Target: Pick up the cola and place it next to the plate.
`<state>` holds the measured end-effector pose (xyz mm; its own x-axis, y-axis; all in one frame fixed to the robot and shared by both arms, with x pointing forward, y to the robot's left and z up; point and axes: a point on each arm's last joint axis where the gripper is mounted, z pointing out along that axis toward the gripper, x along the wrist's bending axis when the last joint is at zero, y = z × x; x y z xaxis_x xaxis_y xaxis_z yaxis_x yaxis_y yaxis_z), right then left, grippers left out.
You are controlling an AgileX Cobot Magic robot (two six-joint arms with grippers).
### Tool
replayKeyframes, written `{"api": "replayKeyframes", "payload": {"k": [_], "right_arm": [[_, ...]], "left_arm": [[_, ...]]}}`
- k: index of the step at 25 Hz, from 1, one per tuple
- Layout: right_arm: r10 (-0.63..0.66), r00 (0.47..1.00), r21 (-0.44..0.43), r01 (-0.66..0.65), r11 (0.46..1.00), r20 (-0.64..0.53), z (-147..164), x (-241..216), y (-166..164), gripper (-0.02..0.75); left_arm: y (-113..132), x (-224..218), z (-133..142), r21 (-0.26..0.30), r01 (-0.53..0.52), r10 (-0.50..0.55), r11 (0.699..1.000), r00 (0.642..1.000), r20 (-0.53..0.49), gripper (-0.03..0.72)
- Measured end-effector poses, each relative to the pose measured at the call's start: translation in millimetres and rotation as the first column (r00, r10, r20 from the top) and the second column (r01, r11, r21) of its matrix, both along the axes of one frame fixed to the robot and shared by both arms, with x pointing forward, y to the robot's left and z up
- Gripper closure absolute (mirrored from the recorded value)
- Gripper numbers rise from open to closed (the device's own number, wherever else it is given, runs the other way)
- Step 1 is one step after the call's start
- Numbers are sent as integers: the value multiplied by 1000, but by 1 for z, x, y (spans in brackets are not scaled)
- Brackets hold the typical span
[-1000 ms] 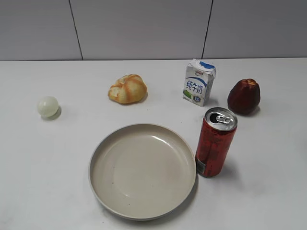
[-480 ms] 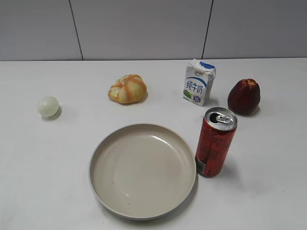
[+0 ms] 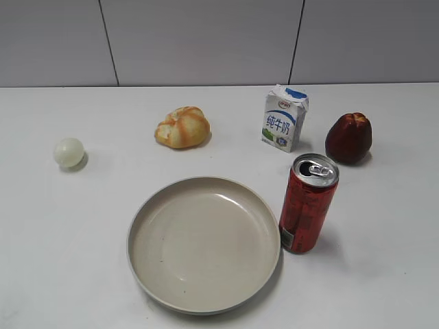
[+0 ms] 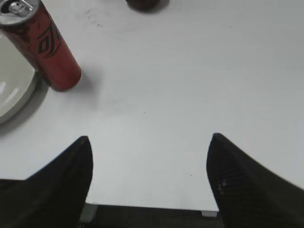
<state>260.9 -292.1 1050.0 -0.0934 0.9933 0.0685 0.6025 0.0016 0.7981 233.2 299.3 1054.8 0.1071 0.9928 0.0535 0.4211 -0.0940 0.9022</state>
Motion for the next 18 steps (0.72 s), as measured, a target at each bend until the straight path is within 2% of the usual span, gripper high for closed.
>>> {"api": "replayKeyframes", "payload": {"k": [8, 18], "right_arm": [[0, 986, 14, -2, 1000, 170, 1, -26, -2, 144], [0, 984, 14, -2, 1000, 178, 1, -27, -2, 144]], "left_arm": [[0, 0, 0, 0, 0, 0, 1000, 1000, 0, 452], [0, 0, 0, 0, 0, 0, 1000, 1000, -1, 452]]}}
